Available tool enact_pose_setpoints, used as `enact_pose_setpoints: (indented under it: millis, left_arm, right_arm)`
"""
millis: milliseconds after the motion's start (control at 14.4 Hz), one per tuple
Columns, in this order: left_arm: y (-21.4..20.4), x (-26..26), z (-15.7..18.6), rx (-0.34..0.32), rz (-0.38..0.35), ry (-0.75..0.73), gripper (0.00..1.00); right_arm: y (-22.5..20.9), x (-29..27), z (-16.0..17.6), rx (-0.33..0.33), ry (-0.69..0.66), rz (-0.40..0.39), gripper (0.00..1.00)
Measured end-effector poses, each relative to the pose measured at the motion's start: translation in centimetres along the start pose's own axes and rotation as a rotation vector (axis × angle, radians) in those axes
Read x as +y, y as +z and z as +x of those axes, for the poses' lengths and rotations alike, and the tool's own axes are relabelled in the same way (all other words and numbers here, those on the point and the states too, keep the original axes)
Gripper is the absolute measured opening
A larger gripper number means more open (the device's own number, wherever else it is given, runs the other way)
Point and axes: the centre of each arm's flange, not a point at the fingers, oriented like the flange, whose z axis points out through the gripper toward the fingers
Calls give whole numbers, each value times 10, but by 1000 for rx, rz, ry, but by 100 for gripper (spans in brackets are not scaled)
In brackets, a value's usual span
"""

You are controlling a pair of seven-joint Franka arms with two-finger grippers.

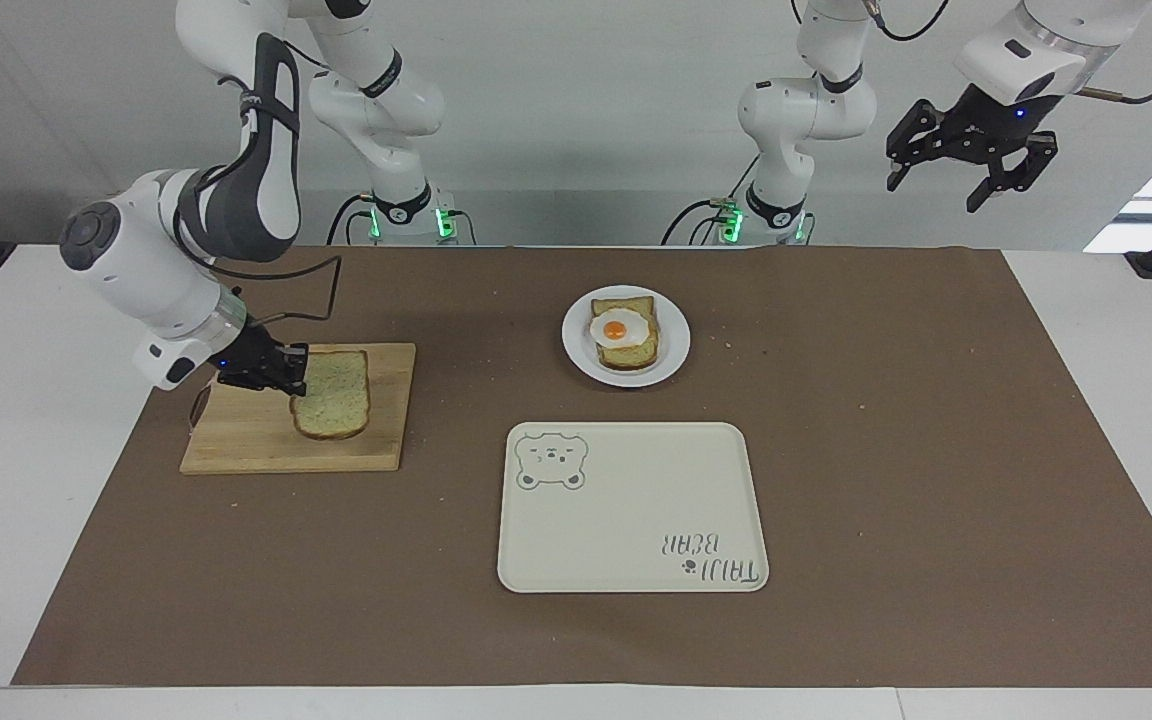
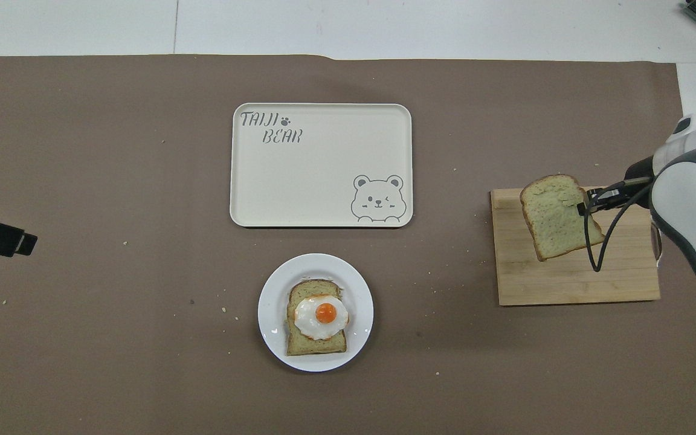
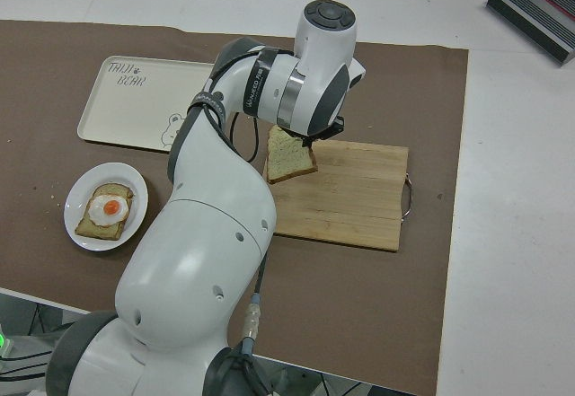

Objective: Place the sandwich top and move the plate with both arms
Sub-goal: 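Lift the bread slice off the board with the right gripper, then carry the bread slice over the egg toast and lower it with the right gripper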

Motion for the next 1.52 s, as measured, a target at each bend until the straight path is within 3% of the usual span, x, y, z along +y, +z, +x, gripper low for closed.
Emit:
enact_pose_setpoints:
  millis: [277, 554, 1107, 1522]
  left_arm:
    - [0, 1, 0, 0, 0, 2, 100]
    - [0, 2, 0, -1, 0, 4, 100]
    - [4, 11, -4, -12, -3, 18, 100]
    - [4, 14, -4, -11, -6, 24, 100]
  right_arm:
    - [-4, -52, -5, -50, -66, 54, 7]
    - [12, -118, 3, -79, -28, 55, 7]
    - [67, -320, -10, 6, 55, 19, 7]
    - [112, -401, -39, -24, 78, 32, 7]
